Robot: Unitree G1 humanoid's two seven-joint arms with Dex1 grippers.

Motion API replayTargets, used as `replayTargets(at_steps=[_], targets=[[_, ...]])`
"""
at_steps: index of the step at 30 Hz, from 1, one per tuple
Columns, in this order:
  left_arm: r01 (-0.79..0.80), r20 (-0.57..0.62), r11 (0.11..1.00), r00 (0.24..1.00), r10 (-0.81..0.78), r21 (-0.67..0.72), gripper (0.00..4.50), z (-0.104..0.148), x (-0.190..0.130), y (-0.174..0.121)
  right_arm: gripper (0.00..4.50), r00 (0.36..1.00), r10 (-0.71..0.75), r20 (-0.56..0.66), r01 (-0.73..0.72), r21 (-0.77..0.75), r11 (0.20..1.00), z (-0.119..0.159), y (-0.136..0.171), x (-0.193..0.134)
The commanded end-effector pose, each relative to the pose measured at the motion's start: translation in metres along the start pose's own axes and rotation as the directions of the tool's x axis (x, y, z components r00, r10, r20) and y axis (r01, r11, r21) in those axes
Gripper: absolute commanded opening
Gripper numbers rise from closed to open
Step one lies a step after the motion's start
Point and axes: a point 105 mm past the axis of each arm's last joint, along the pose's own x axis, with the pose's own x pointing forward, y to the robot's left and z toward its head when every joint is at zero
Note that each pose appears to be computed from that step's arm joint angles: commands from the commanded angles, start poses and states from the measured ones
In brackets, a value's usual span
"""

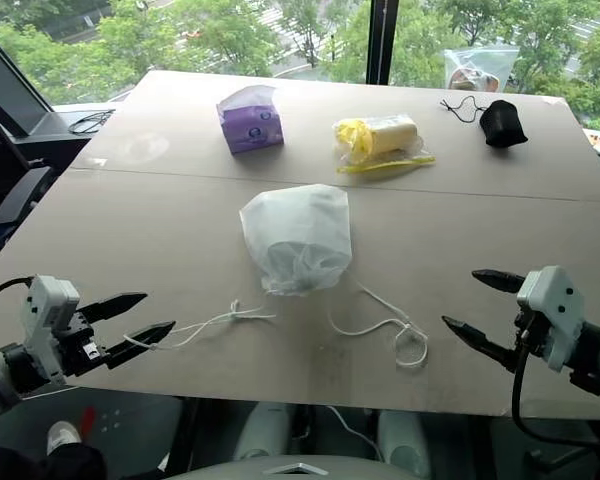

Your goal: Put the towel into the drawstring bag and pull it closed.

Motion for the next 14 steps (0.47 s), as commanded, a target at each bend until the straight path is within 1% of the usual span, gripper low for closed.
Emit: replayTargets(at_steps=[1, 3, 4, 9, 14], targets=[[0.143, -0.091, 0.989, 0.986, -0.140, 0.030, 4.47, -0.014, -0.008, -0.027, 4.50, 0.999, 0.025, 0.022, -0.024, -0.027, 0.999, 0.010, 0.002, 0.002], [0.129, 0.049, 0.991, 0.991, -0.127, -0.027, 4.47, 0.012, -0.008, -0.025, 4.50, 0.998, 0.035, 0.045, -0.034, -0.016, 0.999, 0.015, 0.003, 0.003], [0.123, 0.077, 0.992, 0.990, -0.121, -0.029, 4.47, 0.018, -0.009, -0.024, 4.50, 0.998, 0.041, 0.055, -0.040, -0.015, 0.999, 0.017, 0.003, 0.004], [0.067, 0.156, 0.997, 0.986, -0.061, -0.036, 4.47, 0.036, -0.015, -0.012, 4.50, 0.996, 0.056, 0.075, -0.053, -0.035, 0.998, 0.020, 0.007, 0.008], [-0.035, 0.256, 0.998, 0.966, 0.047, -0.049, 4.47, 0.054, -0.019, 0.010, 4.50, 0.996, 0.055, 0.077, -0.052, -0.045, 0.998, 0.018, 0.008, 0.011]])
